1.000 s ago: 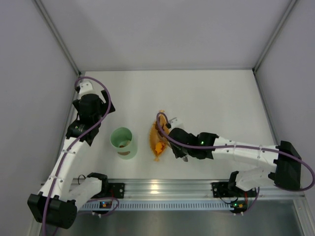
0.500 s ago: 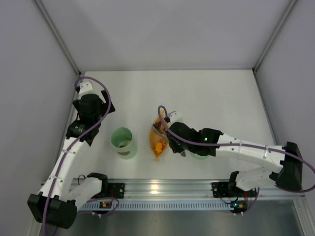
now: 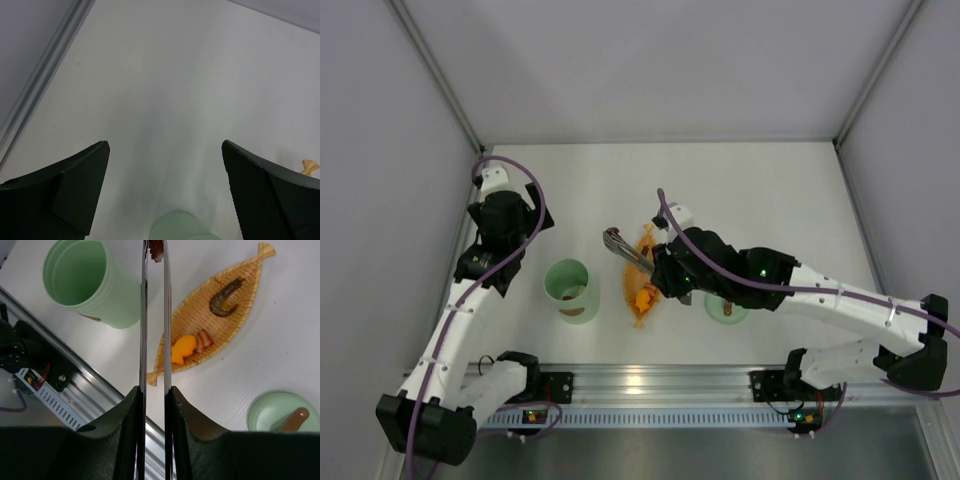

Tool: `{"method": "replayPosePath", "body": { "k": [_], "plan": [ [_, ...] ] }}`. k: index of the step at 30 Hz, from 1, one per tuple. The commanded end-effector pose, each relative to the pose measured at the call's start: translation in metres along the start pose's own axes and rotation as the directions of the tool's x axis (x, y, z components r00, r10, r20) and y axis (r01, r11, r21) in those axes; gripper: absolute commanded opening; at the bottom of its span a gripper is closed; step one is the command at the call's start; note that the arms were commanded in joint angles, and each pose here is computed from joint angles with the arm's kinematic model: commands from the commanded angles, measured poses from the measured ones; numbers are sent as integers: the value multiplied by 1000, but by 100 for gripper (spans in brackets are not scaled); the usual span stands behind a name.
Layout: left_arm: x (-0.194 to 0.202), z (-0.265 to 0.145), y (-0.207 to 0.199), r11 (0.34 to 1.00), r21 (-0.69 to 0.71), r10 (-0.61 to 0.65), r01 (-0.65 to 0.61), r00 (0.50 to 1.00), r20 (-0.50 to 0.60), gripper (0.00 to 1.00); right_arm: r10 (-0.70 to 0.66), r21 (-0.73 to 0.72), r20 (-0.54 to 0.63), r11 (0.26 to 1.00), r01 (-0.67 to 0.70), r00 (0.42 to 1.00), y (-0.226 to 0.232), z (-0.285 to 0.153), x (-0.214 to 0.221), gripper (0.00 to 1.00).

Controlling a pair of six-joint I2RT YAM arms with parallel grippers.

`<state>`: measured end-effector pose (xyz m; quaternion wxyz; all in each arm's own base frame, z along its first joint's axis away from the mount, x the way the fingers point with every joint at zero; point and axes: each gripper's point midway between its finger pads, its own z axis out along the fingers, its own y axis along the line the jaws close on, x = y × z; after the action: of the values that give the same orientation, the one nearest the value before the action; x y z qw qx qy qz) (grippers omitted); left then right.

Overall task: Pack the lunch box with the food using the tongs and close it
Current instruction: Place the fake food in the packing box.

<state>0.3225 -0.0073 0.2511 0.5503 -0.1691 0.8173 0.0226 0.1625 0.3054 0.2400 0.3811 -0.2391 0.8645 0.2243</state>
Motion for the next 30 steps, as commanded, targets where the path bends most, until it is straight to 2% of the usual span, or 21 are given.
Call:
{"method": "replayPosePath", "body": {
  "k": [1,9,14,30],
  "plan": [
    [-20,-4,-4,999,16,-29,29,999,46,99,3,-110,81,994,6,997,27,-29,-32,15],
    [-20,-4,-4,999,15,-29,29,998,46,99,-45,-192,93,979,63,995,73,-36,-38,15],
    [-20,-4,-4,999,15,-31,30,998,46,99,-76,-214,68,973,89,995,92,-28,-28,16],
    [-19,-4,-3,1000,12,-27,27,999,43,99,-97,-220,47,970,106,994,102,-20,-17,31]
  ]
}}
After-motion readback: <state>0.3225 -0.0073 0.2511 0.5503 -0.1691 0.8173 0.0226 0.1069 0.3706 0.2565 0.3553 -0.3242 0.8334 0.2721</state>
